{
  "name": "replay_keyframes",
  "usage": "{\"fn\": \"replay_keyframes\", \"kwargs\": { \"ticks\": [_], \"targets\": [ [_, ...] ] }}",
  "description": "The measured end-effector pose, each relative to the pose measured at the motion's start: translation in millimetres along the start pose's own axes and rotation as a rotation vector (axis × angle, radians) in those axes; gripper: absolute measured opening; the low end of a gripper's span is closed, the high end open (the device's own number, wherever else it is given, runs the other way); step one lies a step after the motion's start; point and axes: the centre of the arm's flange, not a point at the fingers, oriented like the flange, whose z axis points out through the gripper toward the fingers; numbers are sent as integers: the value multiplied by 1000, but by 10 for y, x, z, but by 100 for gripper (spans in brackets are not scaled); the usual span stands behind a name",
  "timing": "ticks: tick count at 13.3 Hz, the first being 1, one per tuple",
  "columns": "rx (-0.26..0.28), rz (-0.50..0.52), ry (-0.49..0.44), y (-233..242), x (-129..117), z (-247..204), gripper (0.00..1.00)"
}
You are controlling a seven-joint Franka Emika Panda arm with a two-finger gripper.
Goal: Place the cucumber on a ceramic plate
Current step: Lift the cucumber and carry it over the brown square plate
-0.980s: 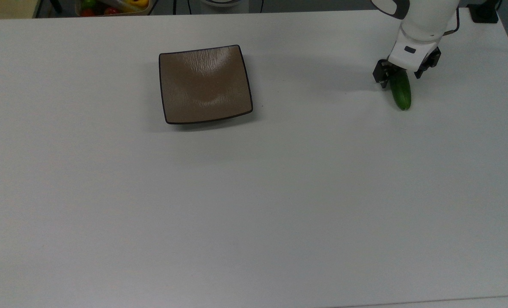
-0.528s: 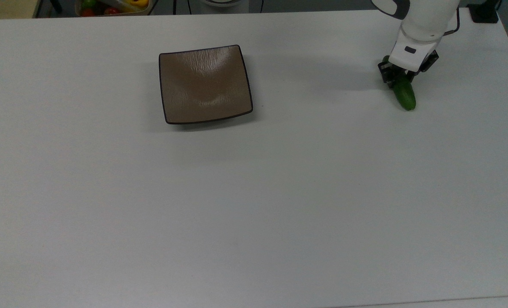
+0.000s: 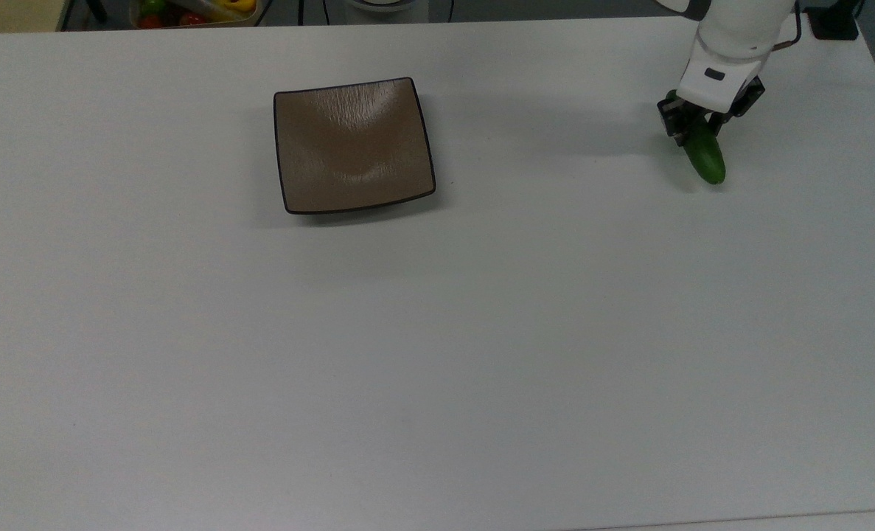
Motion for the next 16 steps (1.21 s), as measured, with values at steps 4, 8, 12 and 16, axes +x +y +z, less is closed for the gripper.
{"fn": "replay_keyframes", "kwargs": {
  "ticks": [4,8,12,16],
  "targets": [
    [-29,41,35,321,-31,-1081,47],
    [-61,52,52,873,-312,-2254,47],
    [-85,-18,1,1645,-654,-3002,47],
    [-88,-34,-15,2940,-665,-3225,47]
  ]
}}
